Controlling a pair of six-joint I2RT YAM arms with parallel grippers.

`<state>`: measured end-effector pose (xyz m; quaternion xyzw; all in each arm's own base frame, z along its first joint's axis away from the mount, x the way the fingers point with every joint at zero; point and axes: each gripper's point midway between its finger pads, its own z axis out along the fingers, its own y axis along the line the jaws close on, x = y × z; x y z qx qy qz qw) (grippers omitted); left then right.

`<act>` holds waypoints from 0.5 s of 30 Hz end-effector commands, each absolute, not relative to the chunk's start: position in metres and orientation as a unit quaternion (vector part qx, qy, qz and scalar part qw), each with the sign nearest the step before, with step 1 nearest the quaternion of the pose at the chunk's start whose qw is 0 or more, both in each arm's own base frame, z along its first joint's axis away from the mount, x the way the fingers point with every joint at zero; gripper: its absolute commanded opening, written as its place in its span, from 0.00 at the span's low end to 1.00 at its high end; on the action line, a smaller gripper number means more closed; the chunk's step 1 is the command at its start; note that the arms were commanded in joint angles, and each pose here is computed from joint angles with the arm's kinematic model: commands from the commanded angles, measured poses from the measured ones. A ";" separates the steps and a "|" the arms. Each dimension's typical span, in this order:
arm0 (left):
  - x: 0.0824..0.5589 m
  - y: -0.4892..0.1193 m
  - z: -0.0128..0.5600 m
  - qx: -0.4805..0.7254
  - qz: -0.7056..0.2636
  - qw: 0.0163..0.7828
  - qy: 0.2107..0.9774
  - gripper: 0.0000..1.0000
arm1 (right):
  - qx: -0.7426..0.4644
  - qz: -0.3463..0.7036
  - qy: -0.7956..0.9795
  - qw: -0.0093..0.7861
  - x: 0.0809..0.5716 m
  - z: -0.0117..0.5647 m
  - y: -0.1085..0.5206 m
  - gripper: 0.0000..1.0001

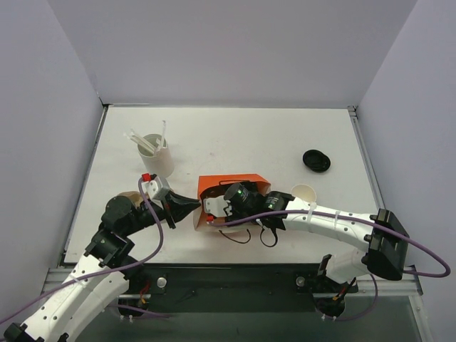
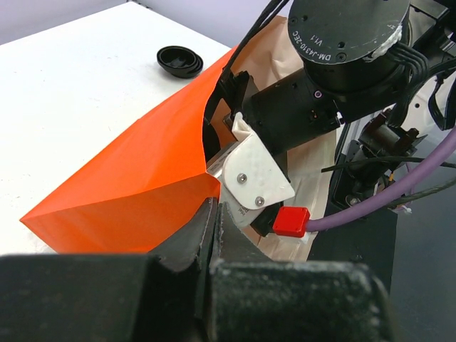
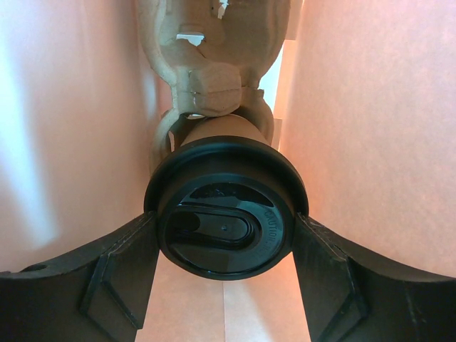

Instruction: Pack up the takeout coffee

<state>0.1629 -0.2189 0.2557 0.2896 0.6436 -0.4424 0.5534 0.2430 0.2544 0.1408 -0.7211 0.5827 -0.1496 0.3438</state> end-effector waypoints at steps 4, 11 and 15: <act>0.162 -0.220 0.280 0.297 -0.445 0.570 0.624 0.00 | -0.697 -0.146 0.595 0.372 0.252 0.166 0.260 0.36; 0.163 -0.220 0.277 0.295 -0.446 0.567 0.627 0.00 | -0.692 -0.127 0.595 0.389 0.251 0.187 0.270 0.36; 0.163 -0.220 0.277 0.295 -0.445 0.567 0.628 0.00 | -0.698 -0.099 0.598 0.382 0.240 0.181 0.273 0.36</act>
